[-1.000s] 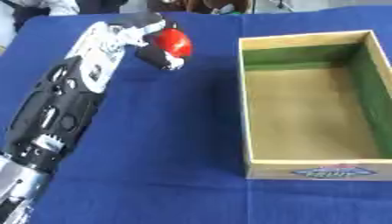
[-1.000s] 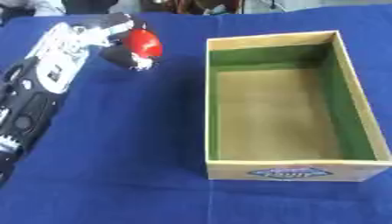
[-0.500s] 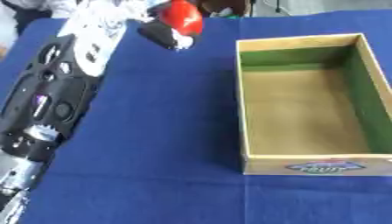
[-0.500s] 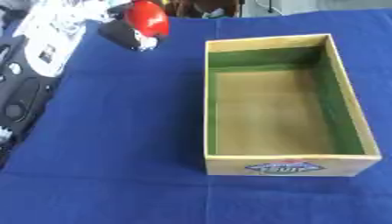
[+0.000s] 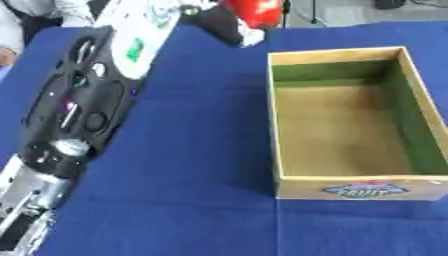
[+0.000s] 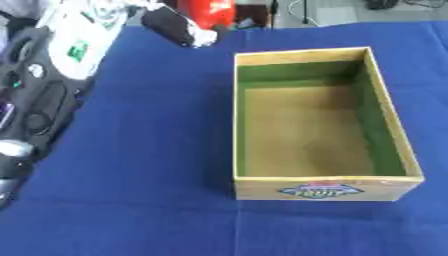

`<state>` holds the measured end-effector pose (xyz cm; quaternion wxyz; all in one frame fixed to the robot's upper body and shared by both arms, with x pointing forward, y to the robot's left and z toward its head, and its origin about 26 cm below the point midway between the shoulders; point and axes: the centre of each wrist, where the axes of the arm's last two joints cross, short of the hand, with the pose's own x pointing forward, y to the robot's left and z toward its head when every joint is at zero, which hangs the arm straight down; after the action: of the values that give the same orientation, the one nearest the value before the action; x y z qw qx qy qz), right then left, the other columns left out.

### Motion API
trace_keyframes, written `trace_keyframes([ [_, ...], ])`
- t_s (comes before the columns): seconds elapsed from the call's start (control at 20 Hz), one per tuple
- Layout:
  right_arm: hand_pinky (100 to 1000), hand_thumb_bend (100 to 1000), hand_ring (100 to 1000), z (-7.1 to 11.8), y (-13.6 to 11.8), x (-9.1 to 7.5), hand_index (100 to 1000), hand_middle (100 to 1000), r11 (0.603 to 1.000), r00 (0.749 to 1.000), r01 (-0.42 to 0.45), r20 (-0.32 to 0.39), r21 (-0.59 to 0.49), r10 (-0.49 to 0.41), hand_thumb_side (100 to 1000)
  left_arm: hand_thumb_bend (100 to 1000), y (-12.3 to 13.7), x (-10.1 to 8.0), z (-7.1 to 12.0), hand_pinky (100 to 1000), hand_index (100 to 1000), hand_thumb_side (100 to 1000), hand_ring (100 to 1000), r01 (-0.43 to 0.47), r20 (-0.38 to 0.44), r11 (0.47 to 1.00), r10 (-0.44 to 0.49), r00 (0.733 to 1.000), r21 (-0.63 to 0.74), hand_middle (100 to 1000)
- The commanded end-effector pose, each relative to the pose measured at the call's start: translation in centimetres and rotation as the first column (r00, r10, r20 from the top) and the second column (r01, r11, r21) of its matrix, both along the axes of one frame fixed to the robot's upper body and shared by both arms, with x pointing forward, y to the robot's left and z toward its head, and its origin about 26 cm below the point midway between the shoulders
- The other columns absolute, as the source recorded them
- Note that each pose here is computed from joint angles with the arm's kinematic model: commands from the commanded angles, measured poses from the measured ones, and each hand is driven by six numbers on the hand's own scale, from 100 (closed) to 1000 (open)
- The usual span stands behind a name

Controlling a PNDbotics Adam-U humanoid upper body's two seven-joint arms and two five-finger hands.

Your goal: Pick up objects on the table and place them in the box.

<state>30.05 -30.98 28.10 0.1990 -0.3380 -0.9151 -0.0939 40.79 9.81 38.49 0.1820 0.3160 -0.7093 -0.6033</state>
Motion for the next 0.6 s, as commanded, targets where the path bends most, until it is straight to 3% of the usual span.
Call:
trace_keyframes([
  [0.05,705,100,715,1.1,0.0,-0.4,745,762,1.000,0.999,-0.005,0.037,-0.019,0.006,805,100,-2.4,-1.8,0.6,192,758,445,485,0.057,0.049,0.998,-0.057,0.997,0.004,573],
  [0.4,704,100,714,1.4,0.2,-0.3,745,762,1.000,0.998,-0.015,0.054,-0.011,0.015,803,100,-5.7,-2.6,-1.0,191,752,441,484,0.111,0.048,0.993,-0.113,0.992,0.040,573],
  [0.45,703,100,714,1.5,0.2,-0.3,745,762,1.000,0.998,-0.016,0.059,-0.010,0.016,816,100,-6.1,-2.6,-1.3,191,752,395,485,0.112,0.049,0.993,-0.115,0.992,0.047,572],
  [0.5,703,100,714,1.6,0.3,-0.3,745,762,1.000,0.998,-0.017,0.063,-0.010,0.018,803,100,-6.4,-2.6,-1.6,191,752,440,485,0.113,0.049,0.992,-0.116,0.992,0.055,573],
  [0.6,703,100,714,1.7,0.3,-0.3,745,762,1.000,0.997,-0.020,0.071,-0.009,0.021,802,100,-7.1,-2.6,-2.4,192,751,440,485,0.113,0.046,0.991,-0.117,0.992,0.068,573],
])
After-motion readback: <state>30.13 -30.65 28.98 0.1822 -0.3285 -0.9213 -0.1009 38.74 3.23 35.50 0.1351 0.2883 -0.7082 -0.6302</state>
